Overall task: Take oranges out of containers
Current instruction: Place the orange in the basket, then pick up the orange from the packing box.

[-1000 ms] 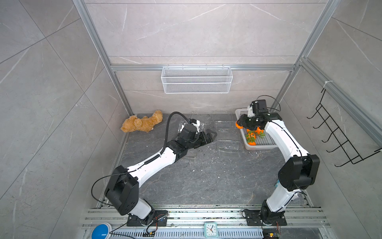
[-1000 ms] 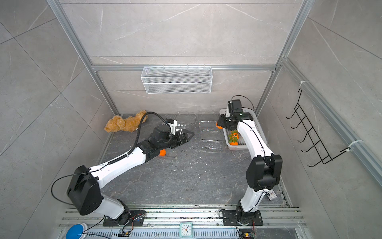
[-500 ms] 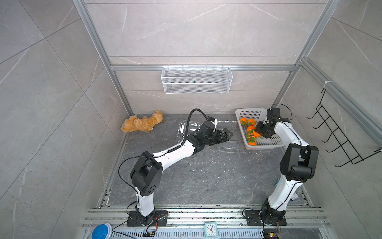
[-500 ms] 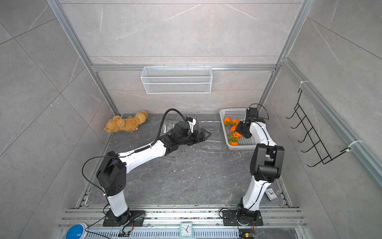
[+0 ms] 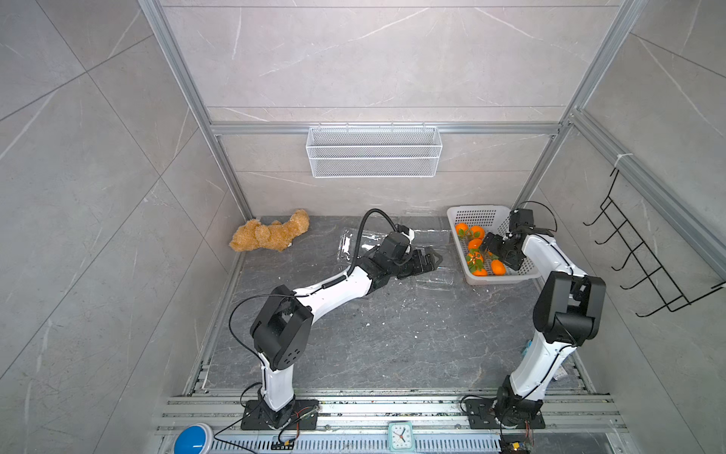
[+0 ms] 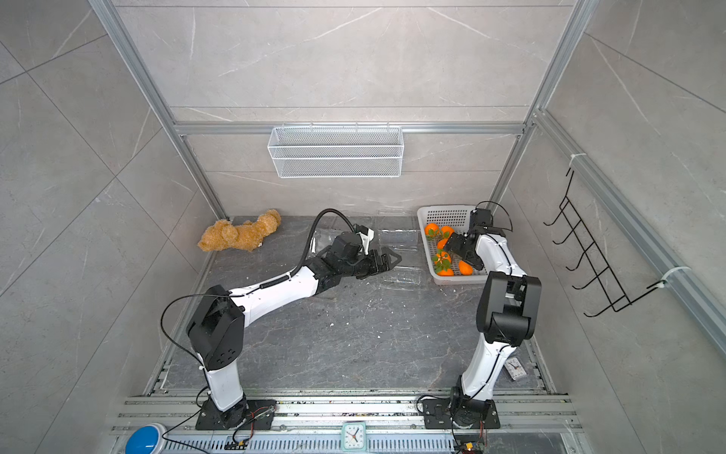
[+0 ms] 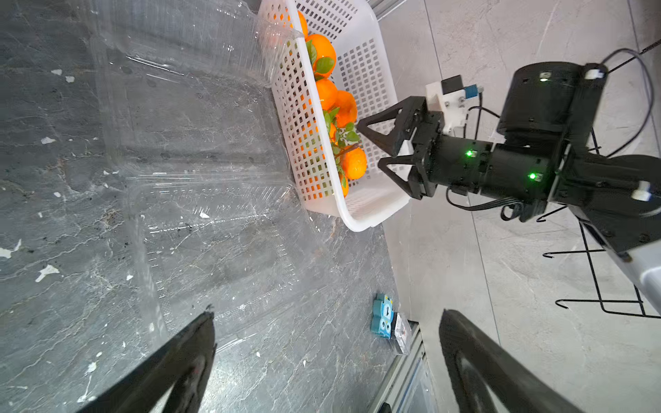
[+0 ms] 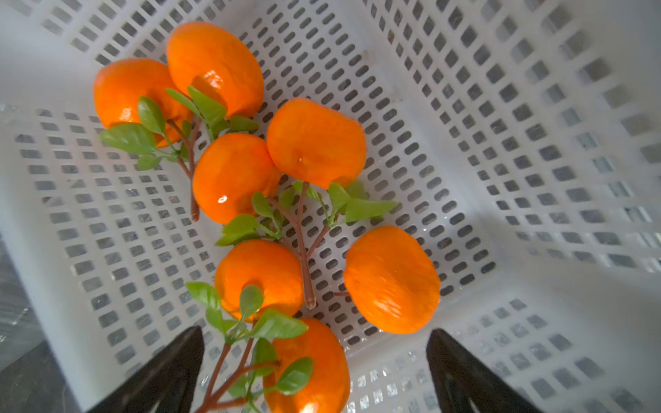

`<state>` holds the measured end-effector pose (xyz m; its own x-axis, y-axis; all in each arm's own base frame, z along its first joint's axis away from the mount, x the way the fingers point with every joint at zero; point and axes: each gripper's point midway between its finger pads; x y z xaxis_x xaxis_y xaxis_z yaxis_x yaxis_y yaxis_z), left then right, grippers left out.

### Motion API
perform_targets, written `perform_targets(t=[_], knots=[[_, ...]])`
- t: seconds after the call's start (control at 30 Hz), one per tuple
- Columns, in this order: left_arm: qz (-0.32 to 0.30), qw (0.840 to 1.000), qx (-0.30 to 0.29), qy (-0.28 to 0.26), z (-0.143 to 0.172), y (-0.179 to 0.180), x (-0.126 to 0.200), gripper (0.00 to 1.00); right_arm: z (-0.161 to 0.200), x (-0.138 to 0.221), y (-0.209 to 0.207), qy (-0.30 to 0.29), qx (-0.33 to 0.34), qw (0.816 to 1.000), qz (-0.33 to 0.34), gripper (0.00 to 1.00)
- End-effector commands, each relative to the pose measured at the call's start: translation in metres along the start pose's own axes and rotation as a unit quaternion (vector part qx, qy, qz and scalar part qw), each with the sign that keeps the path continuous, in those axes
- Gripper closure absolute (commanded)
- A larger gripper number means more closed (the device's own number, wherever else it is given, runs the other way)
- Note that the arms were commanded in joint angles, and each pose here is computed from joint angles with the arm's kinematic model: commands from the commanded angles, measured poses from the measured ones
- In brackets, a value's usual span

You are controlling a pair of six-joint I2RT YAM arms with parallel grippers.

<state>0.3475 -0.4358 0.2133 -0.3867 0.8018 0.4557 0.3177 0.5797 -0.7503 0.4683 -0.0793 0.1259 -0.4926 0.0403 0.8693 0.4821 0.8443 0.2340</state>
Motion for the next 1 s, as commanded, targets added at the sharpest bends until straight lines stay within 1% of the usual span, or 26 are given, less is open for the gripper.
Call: perform_targets(t=[0.0,0.1,0.23,0.33,0.47,0.57,0.67,0.83,0.97], knots=[[0.012,0.999,-0.033,-0.027,-0.023,-0.024,0.029,0.0,-0.008,0.037,0.015,-0.037,0.003,0.999,-0.035,0.0],[-0.01,0.998,-0.047,-0.041,-0.031,-0.019,0.048,0.0,-0.005,0.057,0.035,-0.06,0.011,0.995,-0.075,0.01],[-0.046,0.995,-0.067,-0.061,-0.04,-0.009,0.075,0.0,0.006,0.092,0.077,-0.096,0.058,0.987,-0.118,0.0],[-0.074,0.992,-0.071,-0.073,-0.044,0.003,0.095,0.0,0.023,0.109,0.105,-0.108,0.096,0.98,-0.14,0.0],[-0.103,0.989,-0.054,-0.093,-0.048,0.029,0.125,0.0,0.055,0.119,0.144,-0.105,0.133,0.969,-0.181,0.0],[-0.132,0.985,-0.03,-0.109,-0.049,0.059,0.151,0.0,0.084,0.124,0.176,-0.095,0.165,0.961,-0.201,0.0],[-0.156,0.98,0.014,-0.125,-0.049,0.094,0.181,0.0,0.118,0.125,0.208,-0.08,0.195,0.955,-0.21,0.0],[-0.162,0.974,0.086,-0.132,-0.039,0.14,0.218,0.0,0.188,0.116,0.267,-0.041,0.247,0.94,-0.234,0.0],[-0.151,0.97,0.129,-0.137,-0.028,0.163,0.231,0.0,0.248,0.11,0.315,-0.009,0.293,0.922,-0.252,0.0]])
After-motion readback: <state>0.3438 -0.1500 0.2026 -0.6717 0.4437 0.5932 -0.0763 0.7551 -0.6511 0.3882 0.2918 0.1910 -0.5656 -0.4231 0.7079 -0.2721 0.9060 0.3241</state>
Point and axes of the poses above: each gripper's point midway between its finger pads, its own x axis back along the fingers, its own y axis along the line the jaws close on, z = x × y, and after that the axes turned 1 degree about -x, right-handed
